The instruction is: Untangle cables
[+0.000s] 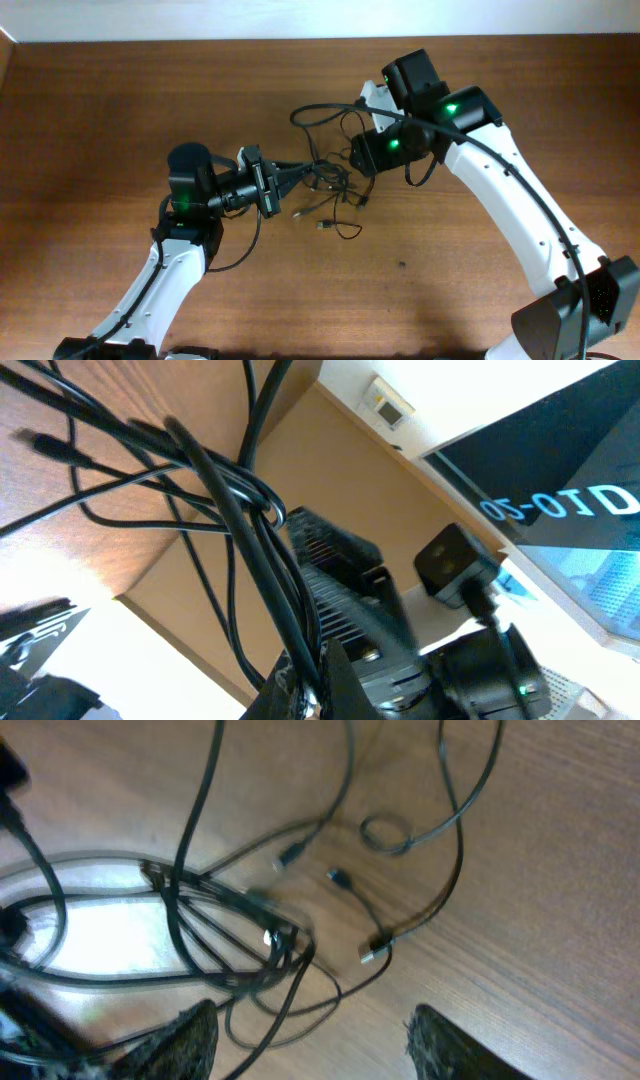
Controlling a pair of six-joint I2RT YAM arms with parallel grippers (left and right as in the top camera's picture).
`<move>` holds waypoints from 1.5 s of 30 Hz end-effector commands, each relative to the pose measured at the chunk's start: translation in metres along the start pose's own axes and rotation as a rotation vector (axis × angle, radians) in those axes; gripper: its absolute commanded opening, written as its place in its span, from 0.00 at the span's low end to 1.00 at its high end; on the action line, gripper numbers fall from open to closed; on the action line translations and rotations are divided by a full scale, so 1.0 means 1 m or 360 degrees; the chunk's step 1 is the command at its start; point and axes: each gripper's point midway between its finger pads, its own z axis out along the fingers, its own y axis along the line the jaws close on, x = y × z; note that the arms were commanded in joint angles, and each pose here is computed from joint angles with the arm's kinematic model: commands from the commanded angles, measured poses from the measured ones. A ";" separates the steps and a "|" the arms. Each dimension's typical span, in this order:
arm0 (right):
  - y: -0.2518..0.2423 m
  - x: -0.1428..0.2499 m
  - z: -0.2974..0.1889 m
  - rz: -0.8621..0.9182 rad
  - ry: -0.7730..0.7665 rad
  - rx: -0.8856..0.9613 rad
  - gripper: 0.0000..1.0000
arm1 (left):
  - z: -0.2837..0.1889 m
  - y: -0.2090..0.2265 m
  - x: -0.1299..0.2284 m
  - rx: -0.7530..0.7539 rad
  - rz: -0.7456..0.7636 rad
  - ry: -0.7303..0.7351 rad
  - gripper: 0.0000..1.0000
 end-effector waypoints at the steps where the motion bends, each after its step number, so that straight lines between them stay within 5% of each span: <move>1: 0.036 0.000 -0.005 -0.0119 -0.0013 -0.0301 0.66 | -0.001 -0.002 0.003 0.0003 0.0040 0.0015 0.00; 4: 0.037 0.013 0.002 -0.0111 0.0082 -0.0275 0.67 | -0.002 0.000 -0.013 0.0019 -0.0108 -0.0125 0.00; 8: 0.013 0.039 0.036 -0.0056 0.0243 -0.0154 0.68 | -0.076 0.125 -0.115 -0.0549 -0.0535 -0.1332 0.11; 10: 0.008 0.054 0.052 -0.0011 0.0295 -0.0155 0.68 | -0.099 0.139 -0.126 -0.0695 -0.0445 -0.1539 0.14; 13: 0.010 0.063 0.060 0.0036 0.0323 -0.0200 0.68 | -0.092 0.157 -0.128 -0.0962 -0.0162 -0.1474 0.16; 17: 0.044 0.062 0.053 0.0399 0.0385 -0.0476 0.64 | -0.086 0.186 -0.137 -0.1129 -0.0185 -0.1468 0.26; 18: 0.044 0.061 0.053 0.0414 0.0382 -0.0477 0.64 | -0.081 0.189 -0.138 -0.1127 -0.0199 -0.1429 0.38; 20: 0.049 0.063 0.053 0.0542 0.0415 -0.0478 0.61 | -0.069 0.182 -0.137 -0.1057 -0.0186 -0.1346 0.78; 21: 0.055 0.064 0.055 0.0612 0.0432 -0.0457 0.57 | -0.068 0.179 -0.138 -0.1038 -0.0172 -0.1345 0.82; 23: 0.038 0.066 0.073 0.0811 0.0349 -0.0040 0.56 | -0.066 0.177 -0.139 -0.1022 -0.0161 -0.1345 0.64; 27: 0.074 0.052 0.134 0.0718 0.0250 -0.0076 0.45 | -0.066 0.177 -0.139 -0.1021 -0.0162 -0.1344 0.54; 30: 0.065 0.058 0.157 0.0961 0.0272 0.0034 0.42 | -0.066 0.177 -0.139 -0.1020 -0.0161 -0.1344 0.39; 33: 0.056 0.075 0.183 0.1128 0.0372 0.0112 0.27 | -0.066 0.177 -0.138 -0.1020 -0.0163 -0.1337 0.26; 41: 0.054 0.098 0.207 0.1009 0.0404 0.0126 0.25 | -0.044 0.170 -0.125 -0.0932 -0.0182 -0.1117 0.34; 44: 0.043 0.111 0.215 0.1000 0.0387 0.0186 0.04 | -0.035 0.159 -0.126 -0.0857 -0.0134 -0.1077 0.36; 45: 0.041 0.112 0.215 0.0998 0.0383 0.0206 0.04 | -0.032 0.153 -0.127 -0.0820 -0.0104 -0.1074 0.35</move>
